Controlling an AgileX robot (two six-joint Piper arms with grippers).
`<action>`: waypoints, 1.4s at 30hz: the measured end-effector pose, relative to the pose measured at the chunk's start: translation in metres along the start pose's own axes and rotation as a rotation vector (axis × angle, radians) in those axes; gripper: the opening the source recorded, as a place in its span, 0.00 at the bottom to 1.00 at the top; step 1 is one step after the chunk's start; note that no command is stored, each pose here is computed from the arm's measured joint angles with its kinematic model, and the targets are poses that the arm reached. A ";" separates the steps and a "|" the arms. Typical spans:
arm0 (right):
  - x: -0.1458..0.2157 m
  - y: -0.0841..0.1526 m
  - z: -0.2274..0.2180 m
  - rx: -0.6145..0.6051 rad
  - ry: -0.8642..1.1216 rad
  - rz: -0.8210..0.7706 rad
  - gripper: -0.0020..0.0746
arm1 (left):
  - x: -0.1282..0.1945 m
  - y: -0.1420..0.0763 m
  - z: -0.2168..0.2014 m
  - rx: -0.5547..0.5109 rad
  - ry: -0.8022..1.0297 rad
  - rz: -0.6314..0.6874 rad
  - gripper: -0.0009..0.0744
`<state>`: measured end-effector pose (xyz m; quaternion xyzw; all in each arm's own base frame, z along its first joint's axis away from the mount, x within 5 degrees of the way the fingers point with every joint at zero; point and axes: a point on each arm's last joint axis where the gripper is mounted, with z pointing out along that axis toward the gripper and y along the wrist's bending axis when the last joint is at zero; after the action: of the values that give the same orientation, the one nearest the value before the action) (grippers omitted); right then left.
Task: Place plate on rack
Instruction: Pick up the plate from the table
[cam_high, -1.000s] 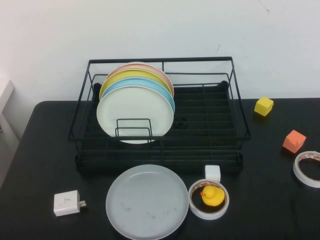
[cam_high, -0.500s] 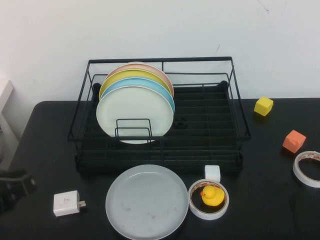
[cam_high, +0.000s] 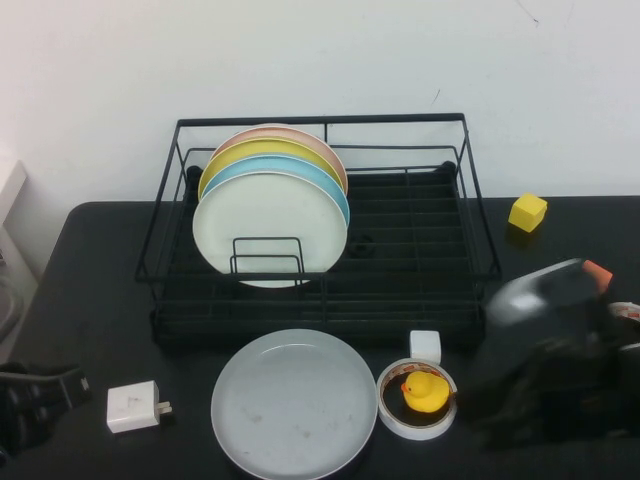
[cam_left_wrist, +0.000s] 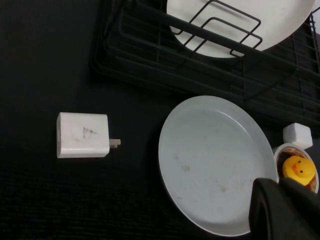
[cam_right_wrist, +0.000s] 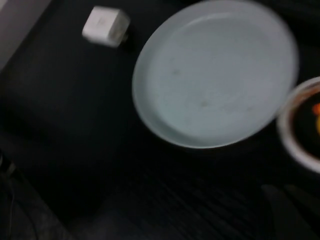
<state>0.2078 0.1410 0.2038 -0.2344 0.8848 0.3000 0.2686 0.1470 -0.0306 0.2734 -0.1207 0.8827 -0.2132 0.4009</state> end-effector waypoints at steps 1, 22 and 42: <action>0.000 0.005 0.010 -0.006 0.018 -0.006 0.03 | 0.000 0.000 0.000 0.001 0.000 -0.001 0.01; 0.036 -0.012 0.151 -0.034 0.264 0.508 0.22 | 0.000 -0.001 0.000 0.014 0.003 -0.017 0.01; 0.000 -0.026 0.161 0.133 0.114 0.563 0.46 | 0.000 -0.002 0.000 0.020 0.003 -0.017 0.01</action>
<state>0.2765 0.2280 0.0846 0.0218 0.9464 0.2904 0.1395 0.1469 -0.0323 0.2741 -0.1240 0.8801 -0.2255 0.3990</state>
